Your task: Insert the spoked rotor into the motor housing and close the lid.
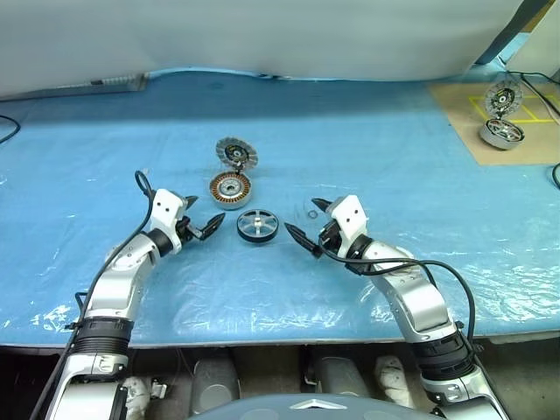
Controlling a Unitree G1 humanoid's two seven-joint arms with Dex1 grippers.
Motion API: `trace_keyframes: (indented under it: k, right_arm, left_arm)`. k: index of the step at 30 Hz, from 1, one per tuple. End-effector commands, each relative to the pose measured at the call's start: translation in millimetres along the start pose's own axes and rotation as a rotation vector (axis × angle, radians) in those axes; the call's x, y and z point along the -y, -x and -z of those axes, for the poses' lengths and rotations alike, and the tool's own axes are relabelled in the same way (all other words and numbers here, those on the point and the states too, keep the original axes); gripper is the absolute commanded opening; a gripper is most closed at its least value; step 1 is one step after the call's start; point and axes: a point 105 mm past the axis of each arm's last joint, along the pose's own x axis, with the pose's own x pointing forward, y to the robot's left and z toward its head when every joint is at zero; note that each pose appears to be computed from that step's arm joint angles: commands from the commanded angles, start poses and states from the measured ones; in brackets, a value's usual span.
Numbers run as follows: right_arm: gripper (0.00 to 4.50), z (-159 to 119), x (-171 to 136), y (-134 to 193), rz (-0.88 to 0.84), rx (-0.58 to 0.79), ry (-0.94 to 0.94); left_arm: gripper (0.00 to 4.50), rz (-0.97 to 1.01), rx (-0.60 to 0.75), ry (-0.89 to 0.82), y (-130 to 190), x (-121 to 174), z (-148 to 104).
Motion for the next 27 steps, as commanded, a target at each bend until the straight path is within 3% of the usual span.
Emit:
trace_keyframes:
  k: [1,11,18,27]
  right_arm:
    - [4.47,-8.6,-2.3,-0.6,-0.003,0.035,0.024]
    - [4.47,-8.4,-2.1,-4.7,-0.005,0.037,0.028]
    - [4.47,-9.7,-1.9,-8.6,-0.008,0.045,0.032]
    - [4.47,-8.2,1.0,-3.7,0.038,0.046,0.027]
  left_arm:
    - [4.5,0.02,0.015,-0.056,-2.4,-3.7,-23.8]
    - [4.5,0.298,0.022,-0.215,-3.4,-9.2,-75.7]
    - [4.5,0.463,-0.077,-0.375,-22.4,-27.8,-76.3]
    - [4.5,0.638,-0.213,-0.508,-37.9,-21.7,-70.5]
